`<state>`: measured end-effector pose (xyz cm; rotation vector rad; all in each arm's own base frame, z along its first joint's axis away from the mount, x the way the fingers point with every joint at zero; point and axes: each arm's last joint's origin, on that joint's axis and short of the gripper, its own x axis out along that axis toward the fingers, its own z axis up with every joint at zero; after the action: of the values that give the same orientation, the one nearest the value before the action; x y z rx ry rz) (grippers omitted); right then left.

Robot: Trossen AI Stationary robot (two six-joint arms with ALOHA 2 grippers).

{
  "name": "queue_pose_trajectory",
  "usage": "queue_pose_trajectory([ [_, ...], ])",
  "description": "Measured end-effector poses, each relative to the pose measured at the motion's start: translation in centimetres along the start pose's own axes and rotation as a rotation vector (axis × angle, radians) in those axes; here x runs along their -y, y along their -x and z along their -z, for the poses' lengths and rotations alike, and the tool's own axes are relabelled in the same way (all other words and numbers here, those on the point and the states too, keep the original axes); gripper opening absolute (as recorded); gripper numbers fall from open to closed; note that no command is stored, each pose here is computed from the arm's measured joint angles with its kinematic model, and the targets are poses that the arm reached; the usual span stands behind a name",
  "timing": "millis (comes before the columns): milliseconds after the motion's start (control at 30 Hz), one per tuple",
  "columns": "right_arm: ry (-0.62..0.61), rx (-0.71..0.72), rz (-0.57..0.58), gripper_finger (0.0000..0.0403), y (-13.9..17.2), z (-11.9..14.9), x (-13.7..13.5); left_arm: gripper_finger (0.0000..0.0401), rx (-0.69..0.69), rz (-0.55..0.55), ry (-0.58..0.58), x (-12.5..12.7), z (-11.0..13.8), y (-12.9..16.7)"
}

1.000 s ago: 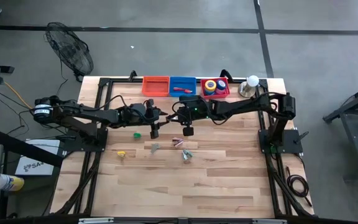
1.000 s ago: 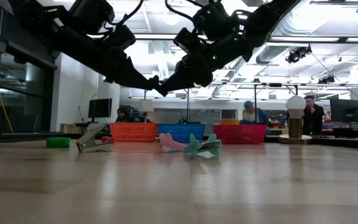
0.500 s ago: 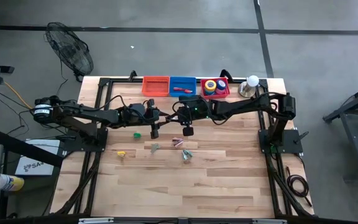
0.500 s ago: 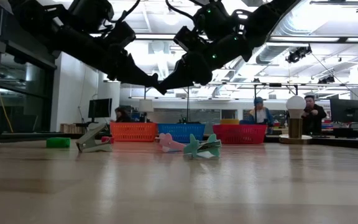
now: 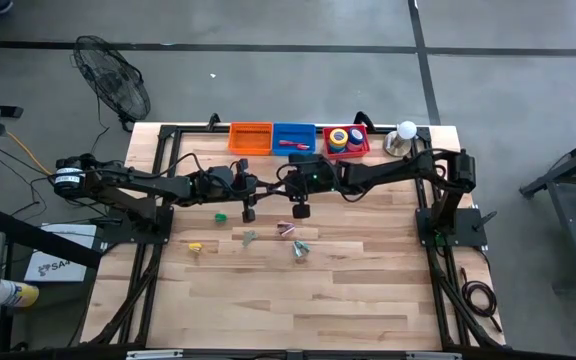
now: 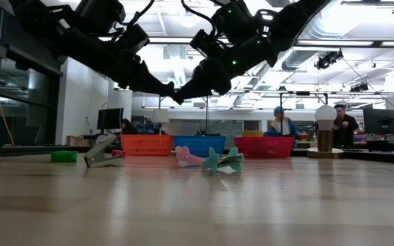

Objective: Pick and place Stapler, Stapler remover, tape
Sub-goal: Put the gray staple remover into the orange bin

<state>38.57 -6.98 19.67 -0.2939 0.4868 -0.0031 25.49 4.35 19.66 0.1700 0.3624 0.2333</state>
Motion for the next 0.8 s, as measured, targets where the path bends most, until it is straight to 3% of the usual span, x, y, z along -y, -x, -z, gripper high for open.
queue_pose_trajectory([
  [267,-0.032,-0.056,0.099,0.015,0.0,0.5,0.6,0.0086,-0.076,-0.087,0.009,-0.2,0.6,0.0],
  [533,-0.097,-0.221,0.258,0.0191,0.5,2.6,2.8,0.0086,-0.096,-0.336,0.058,-1.1,0.7,0.2],
  [800,-0.183,-0.21,0.244,0.0195,1.1,4.2,5.2,0.0086,-0.107,-0.54,0.299,-4.6,1.7,0.2],
])
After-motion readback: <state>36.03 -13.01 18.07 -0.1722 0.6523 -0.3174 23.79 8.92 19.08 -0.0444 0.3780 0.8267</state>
